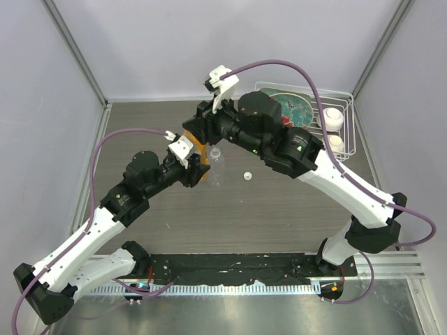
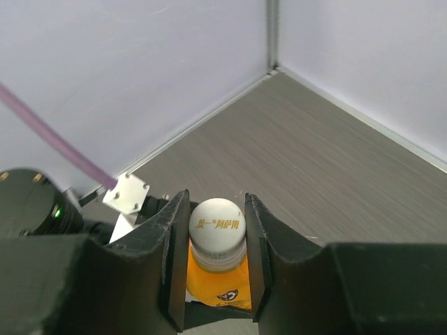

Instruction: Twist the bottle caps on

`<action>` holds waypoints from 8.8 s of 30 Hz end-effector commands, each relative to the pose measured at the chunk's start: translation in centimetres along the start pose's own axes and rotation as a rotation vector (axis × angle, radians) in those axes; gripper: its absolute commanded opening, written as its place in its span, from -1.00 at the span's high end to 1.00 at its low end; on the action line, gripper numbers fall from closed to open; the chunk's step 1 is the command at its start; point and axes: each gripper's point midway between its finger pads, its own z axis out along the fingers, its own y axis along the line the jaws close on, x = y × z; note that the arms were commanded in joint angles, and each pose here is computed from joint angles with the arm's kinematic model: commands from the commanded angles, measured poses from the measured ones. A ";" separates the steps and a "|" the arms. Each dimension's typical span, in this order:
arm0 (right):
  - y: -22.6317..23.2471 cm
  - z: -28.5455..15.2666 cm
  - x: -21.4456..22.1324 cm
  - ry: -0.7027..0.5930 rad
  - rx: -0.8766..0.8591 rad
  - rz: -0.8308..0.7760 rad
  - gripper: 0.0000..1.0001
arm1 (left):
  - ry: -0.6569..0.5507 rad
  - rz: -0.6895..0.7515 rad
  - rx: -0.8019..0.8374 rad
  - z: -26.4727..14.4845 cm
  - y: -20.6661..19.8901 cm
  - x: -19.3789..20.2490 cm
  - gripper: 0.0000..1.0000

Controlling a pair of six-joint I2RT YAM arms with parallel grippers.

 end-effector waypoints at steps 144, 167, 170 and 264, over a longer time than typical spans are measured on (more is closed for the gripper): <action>10.1 -11.8 -1.3 -0.058 -0.624 -0.067 -0.30 | -0.112 0.042 0.965 -8.7 -14.8 -1.6 1.00; 11.9 -10.9 -0.4 -0.052 -0.735 -0.046 -0.01 | -0.119 0.048 0.992 -9.0 -15.0 -2.0 1.00; 11.8 -10.8 -0.4 -0.054 -0.727 -0.044 -0.01 | -0.122 0.053 0.990 -8.9 -15.0 -2.1 1.00; 4.1 19.3 5.8 -0.171 0.014 -0.079 0.99 | -0.249 0.140 -0.528 -25.8 5.4 -8.7 -0.99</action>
